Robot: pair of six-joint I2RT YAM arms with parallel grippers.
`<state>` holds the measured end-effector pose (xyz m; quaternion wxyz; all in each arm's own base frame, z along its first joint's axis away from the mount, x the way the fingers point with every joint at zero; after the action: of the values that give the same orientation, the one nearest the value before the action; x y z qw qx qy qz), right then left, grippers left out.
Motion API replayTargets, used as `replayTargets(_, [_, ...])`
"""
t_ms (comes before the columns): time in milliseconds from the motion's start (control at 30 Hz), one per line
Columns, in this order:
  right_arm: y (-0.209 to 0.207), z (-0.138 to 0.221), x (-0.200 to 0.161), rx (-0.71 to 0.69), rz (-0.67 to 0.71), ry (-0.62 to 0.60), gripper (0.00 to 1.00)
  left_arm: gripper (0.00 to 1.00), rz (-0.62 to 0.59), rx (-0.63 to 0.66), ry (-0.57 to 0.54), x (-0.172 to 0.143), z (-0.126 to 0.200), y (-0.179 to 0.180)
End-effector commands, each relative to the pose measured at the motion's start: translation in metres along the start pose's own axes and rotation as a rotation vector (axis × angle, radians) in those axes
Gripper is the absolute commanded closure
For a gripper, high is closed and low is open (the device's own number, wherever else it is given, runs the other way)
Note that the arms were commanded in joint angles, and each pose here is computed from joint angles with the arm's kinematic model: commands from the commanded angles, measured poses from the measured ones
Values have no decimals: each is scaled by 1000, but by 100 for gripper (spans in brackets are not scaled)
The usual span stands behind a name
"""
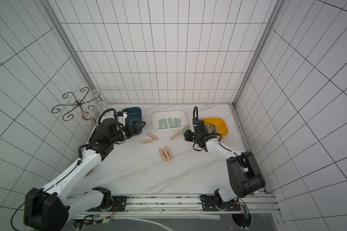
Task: Place the fruit knives into the storage box by color
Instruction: Move the storage box to the center of the board.
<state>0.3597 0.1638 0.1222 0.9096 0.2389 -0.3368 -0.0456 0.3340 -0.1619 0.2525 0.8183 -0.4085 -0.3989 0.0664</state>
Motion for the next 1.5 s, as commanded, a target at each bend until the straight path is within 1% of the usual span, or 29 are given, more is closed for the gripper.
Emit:
replayTargets(0, [-21,13,-23,-23,-51,29,60,3,-14,-20,-38,10,6,-11])
replayTargets(200, [-60,31,-47,-87,-187,51,60,3,-13,-35,-36,12,3,-14])
replayTargets(500, [-117,44,-50,-203,-334,7,59,3,-21,-56,-30,12,1,-18])
replayTargets(667, [-141,43,-38,-268,-384,-23,58,3,-24,-60,-30,14,0,-20])
replayTargets(900, [-158,30,-16,-291,-396,-41,59,3,-26,-63,-33,16,-1,-21])
replayTargets(1233, [-166,16,17,-296,-385,-73,60,3,-22,-56,-28,16,-6,-18])
replayTargets(1467, [-164,7,49,-273,-378,-111,61,3,-24,-50,-24,17,-10,-16])
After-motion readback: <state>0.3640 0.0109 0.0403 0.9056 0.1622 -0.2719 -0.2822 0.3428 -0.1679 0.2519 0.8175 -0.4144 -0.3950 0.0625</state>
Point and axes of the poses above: each gripper's point midway between its finger pads, its own z axis back along the fingers, its own y axis along the line the jaws close on, x = y × z, the point moved 1 cm from there along z, back along the fingers, and after that the axes turned 4 degrees about -z, right-handed, at the moved point
